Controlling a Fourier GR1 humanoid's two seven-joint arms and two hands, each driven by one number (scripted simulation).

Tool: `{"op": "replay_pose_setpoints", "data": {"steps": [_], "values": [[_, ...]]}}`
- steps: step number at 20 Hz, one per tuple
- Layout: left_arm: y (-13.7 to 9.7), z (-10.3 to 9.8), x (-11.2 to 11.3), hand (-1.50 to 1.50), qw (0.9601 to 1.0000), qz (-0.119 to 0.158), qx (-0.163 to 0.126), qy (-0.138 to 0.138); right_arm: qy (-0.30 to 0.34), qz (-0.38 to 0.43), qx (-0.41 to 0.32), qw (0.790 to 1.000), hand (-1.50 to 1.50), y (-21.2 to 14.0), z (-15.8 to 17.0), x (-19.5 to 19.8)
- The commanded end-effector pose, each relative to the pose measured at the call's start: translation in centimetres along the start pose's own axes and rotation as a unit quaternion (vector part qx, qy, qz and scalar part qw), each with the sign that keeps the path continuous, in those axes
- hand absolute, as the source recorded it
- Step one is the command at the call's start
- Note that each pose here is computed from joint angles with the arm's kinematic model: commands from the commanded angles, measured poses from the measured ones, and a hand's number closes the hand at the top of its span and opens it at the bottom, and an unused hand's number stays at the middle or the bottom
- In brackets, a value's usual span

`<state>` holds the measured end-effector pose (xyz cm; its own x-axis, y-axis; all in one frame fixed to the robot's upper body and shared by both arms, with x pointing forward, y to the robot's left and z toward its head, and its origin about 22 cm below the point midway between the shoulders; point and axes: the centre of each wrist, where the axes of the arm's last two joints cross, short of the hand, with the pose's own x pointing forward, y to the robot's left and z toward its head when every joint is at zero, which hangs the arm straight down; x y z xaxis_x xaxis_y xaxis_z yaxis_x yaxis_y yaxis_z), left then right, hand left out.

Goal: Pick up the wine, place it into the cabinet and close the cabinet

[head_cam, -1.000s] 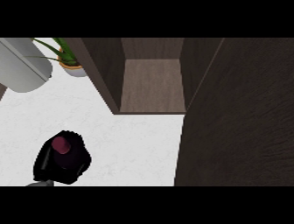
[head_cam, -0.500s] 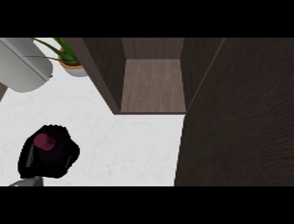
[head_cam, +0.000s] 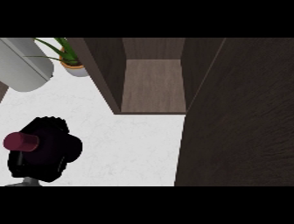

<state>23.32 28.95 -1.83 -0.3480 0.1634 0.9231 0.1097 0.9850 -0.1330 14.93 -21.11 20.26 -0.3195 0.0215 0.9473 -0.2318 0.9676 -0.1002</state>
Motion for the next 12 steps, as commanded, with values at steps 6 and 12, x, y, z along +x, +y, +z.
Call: {"op": "replay_pose_setpoints", "data": {"steps": [6, 12], "values": [[-6.2, -2.7, 6.0, 1.5, 0.9995, 0.003, -0.032, 0.004, -0.018, -0.014, 0.016, 1.0, -1.5, 0.1, 1.3, 1.2], [-12.0, -3.9, 8.2, 1.5, 0.9975, 0.022, -0.062, 0.025, -0.037, -0.018, 0.004, 0.999, -1.5, -0.3, 2.2, 1.2]]}}
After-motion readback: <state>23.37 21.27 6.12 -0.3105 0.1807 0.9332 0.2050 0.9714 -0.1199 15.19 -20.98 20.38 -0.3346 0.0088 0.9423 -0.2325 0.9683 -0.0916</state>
